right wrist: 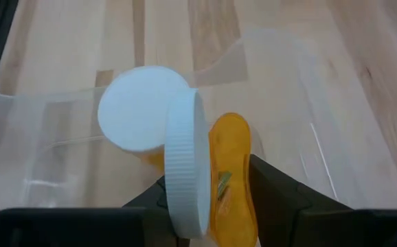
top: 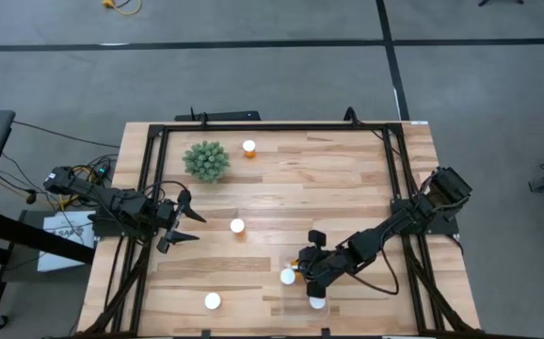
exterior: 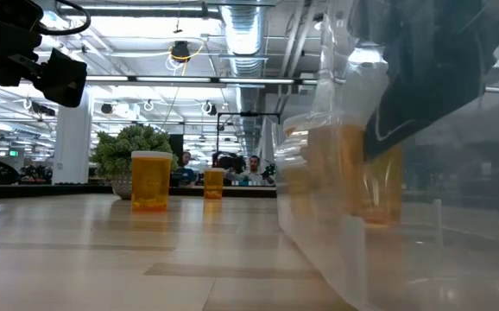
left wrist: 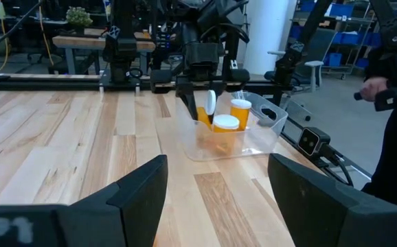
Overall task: Pick and place pill bottles into a basket
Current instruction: Put the orange pill bottle into the transparent bin
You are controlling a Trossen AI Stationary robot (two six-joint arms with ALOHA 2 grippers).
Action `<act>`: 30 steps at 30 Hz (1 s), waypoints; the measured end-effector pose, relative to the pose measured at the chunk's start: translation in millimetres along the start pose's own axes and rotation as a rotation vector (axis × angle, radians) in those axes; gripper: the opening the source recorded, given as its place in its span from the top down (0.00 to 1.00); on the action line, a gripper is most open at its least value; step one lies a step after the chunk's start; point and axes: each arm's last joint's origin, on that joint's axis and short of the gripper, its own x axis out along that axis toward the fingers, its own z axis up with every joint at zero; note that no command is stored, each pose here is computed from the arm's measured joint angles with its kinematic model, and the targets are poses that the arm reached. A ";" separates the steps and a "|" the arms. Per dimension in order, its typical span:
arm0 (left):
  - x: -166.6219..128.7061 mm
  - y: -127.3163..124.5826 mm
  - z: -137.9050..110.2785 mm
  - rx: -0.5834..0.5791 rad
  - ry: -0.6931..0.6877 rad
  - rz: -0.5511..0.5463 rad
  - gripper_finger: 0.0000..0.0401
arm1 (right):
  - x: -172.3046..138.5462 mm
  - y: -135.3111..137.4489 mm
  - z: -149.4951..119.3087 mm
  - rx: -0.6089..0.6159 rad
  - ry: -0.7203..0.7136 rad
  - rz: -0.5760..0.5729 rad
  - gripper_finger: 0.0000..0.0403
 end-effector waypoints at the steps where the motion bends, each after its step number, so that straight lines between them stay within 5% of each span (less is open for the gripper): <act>1: 0.0 0.0 0.0 0.000 0.000 0.000 0.40 | 0.0 -0.3 -0.4 -0.002 0.003 -0.004 0.73; 12: 0.0 0.0 0.1 0.000 0.000 0.000 0.40 | -1.4 -0.3 -1.0 -0.025 0.023 -0.014 0.71; 24: 0.0 0.0 0.0 0.000 0.000 0.000 0.40 | -6.6 4.6 11.6 -0.081 0.043 -0.017 0.39; 30: 0.0 0.0 0.0 0.000 0.000 0.000 0.40 | -11.3 6.6 18.6 -0.092 0.075 -0.029 0.34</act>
